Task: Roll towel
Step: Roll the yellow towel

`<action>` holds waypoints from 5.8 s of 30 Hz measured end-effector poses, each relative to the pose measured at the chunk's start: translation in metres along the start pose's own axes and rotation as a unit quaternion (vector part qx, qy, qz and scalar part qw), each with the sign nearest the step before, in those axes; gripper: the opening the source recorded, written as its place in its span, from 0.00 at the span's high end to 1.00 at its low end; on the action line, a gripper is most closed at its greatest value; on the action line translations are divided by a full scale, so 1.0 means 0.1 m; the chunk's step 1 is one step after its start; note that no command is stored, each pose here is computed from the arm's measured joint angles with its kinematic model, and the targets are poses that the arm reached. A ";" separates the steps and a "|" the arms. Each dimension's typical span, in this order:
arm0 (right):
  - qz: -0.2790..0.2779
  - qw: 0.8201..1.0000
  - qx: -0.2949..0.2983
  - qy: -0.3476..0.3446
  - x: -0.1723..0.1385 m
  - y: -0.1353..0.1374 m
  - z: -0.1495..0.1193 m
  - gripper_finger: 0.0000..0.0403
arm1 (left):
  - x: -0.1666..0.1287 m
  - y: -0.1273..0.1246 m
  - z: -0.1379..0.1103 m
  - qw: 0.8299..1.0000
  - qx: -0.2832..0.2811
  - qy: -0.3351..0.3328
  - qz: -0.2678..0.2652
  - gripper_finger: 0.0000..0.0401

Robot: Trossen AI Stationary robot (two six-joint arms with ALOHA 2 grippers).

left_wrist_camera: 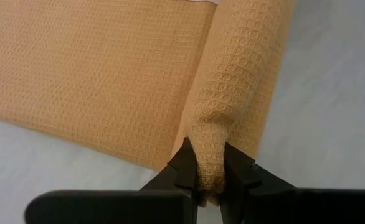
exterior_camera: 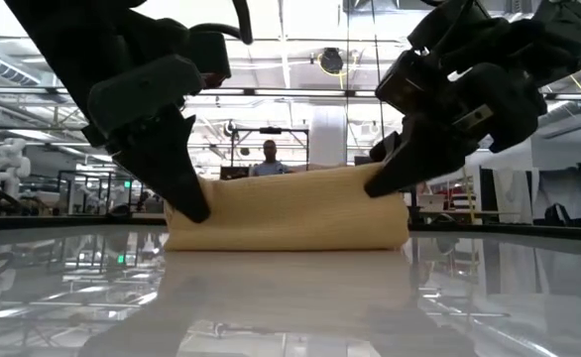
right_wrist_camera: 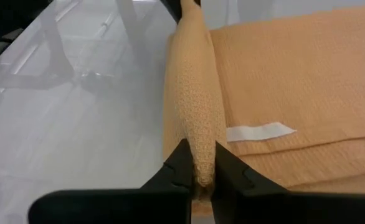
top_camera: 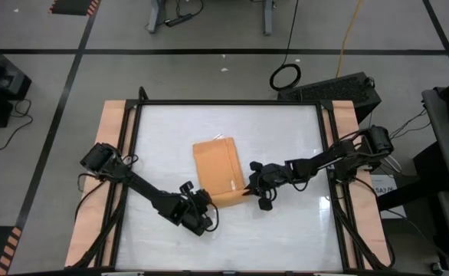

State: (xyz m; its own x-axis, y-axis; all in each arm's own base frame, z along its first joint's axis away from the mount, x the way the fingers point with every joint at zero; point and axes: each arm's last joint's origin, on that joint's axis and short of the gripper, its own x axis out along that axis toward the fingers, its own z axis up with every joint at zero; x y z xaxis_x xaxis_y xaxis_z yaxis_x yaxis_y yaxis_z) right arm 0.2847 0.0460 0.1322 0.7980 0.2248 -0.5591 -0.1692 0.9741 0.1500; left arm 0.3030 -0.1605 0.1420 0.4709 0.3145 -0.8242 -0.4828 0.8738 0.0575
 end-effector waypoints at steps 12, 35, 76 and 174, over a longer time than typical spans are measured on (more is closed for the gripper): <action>-0.029 0.999 0.005 0.017 0.09 -0.07 -0.10 0.88 | 0.00 0.01 0.00 1.000 0.002 -0.006 0.009 0.91; -0.029 0.987 -0.113 -0.114 -0.25 0.22 -0.13 0.74 | 0.02 0.04 0.02 1.000 -0.014 -0.008 0.019 0.91; -0.056 0.993 -0.057 -0.084 0.38 -0.19 -0.39 1.00 | -0.48 -0.20 0.22 0.989 0.084 -0.094 0.079 0.45; -0.053 0.959 -0.252 -0.118 0.62 0.40 -0.25 0.24 | -0.33 -0.35 -0.76 0.971 -0.148 -0.175 -0.071 0.86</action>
State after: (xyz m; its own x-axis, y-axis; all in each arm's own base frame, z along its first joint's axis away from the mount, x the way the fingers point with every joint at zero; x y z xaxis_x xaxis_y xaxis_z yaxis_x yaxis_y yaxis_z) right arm 0.3126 0.0999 0.0837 0.9245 0.1700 -0.3412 -0.2912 0.8927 -0.3440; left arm 0.2485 -0.2291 0.1243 0.7445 0.3508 -0.5680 -0.5617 0.7889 -0.2491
